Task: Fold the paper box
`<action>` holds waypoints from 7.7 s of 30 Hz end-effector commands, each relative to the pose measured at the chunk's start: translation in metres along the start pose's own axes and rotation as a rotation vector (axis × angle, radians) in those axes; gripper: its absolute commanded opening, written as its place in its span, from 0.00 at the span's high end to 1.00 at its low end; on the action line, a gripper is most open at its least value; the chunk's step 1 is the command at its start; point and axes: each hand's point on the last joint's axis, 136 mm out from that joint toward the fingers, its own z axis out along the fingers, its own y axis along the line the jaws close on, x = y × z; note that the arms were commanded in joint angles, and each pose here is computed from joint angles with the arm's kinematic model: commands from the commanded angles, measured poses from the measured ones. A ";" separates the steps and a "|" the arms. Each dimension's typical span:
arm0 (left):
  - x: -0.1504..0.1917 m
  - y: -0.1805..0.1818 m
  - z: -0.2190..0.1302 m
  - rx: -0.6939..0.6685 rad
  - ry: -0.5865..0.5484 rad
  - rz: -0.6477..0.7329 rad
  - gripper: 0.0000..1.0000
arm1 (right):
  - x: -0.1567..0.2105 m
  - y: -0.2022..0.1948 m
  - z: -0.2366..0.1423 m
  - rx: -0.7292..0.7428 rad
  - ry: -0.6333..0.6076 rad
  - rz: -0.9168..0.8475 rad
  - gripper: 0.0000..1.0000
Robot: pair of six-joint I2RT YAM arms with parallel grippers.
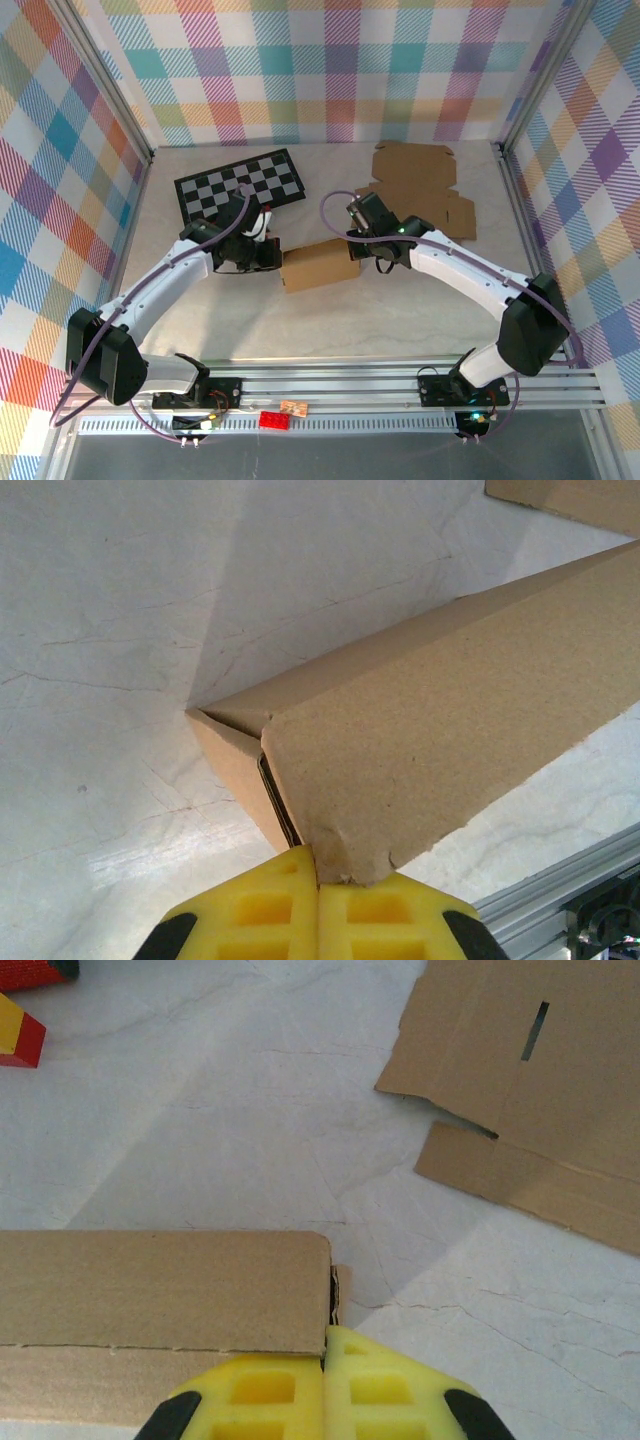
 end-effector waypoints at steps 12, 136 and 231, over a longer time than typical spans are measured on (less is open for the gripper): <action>0.026 0.017 0.006 -0.077 0.073 0.014 1.00 | 0.034 0.004 -0.037 -0.065 0.141 0.206 0.74; 0.026 0.029 0.024 0.160 -0.003 -0.648 0.78 | 0.023 -0.006 -0.026 -0.178 0.247 1.319 0.35; 0.063 0.014 -0.163 0.065 -0.405 -0.088 0.51 | 0.045 0.247 0.153 -0.587 0.600 0.216 0.56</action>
